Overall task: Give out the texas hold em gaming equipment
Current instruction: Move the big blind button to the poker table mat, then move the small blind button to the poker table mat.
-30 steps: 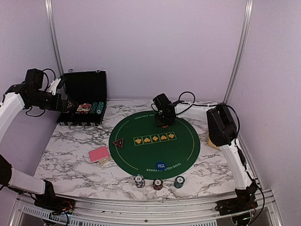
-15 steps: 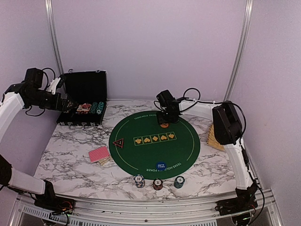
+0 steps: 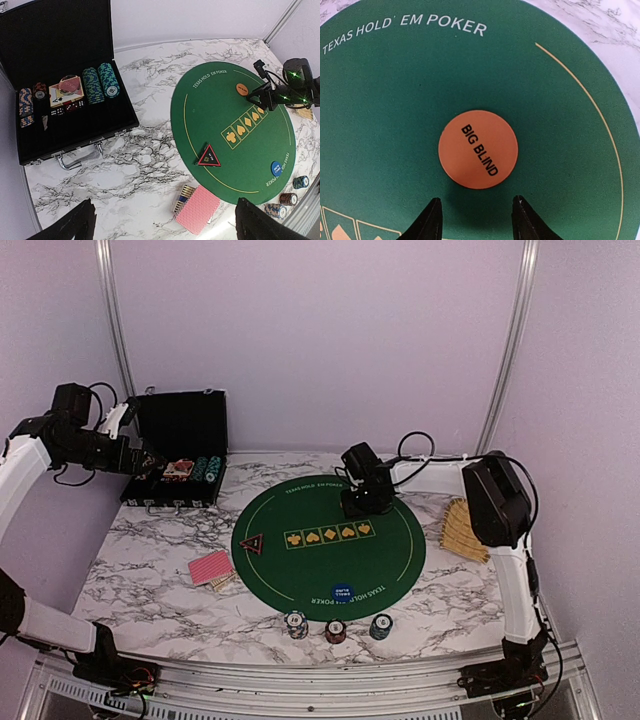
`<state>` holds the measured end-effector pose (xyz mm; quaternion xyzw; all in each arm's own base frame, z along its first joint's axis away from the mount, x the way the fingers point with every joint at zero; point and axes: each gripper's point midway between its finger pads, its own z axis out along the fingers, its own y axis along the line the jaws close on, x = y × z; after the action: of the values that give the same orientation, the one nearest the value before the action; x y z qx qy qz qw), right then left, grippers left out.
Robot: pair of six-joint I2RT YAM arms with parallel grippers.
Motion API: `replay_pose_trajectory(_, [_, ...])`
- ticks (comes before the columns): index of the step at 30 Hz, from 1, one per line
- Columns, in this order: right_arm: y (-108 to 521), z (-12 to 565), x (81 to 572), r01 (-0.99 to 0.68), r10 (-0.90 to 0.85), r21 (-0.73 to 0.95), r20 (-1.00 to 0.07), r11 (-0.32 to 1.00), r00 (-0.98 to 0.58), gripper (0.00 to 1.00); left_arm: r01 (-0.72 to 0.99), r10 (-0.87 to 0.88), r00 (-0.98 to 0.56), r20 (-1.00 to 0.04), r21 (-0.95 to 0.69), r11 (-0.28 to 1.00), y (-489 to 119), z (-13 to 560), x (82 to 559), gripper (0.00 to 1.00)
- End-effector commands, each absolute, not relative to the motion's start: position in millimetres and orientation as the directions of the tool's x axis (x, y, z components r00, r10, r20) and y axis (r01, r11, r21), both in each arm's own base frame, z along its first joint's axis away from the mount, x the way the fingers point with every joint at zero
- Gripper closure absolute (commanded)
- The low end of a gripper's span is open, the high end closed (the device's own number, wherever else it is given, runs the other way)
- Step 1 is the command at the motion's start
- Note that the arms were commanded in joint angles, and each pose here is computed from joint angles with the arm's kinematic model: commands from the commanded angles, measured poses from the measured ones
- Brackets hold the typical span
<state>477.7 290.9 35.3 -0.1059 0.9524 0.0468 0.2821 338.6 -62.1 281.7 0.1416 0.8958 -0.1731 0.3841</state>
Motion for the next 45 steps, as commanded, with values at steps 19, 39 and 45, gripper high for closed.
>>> replay_pose_trajectory(19, [309.8,61.2,524.2,-0.195,-0.161,-0.013,-0.622,0.981,-0.766,0.55,0.396,0.136,-0.651,-0.747,-0.182,0.900,-60.4,291.5,334.1,0.01])
replay_pose_trajectory(39, [354.6,61.0,267.4,-0.599,-0.542,-0.003,-0.430,0.800,-0.722,0.19,0.410,0.134,-0.653,-0.746,-0.199,0.890,-64.4,290.8,331.4,0.01])
replay_pose_trajectory(45, [358.3,40.0,252.1,-0.625,-0.588,-0.033,-0.381,0.780,-0.713,0.20,0.411,0.131,-0.651,-0.748,-0.202,0.889,-65.1,292.0,329.4,0.01])
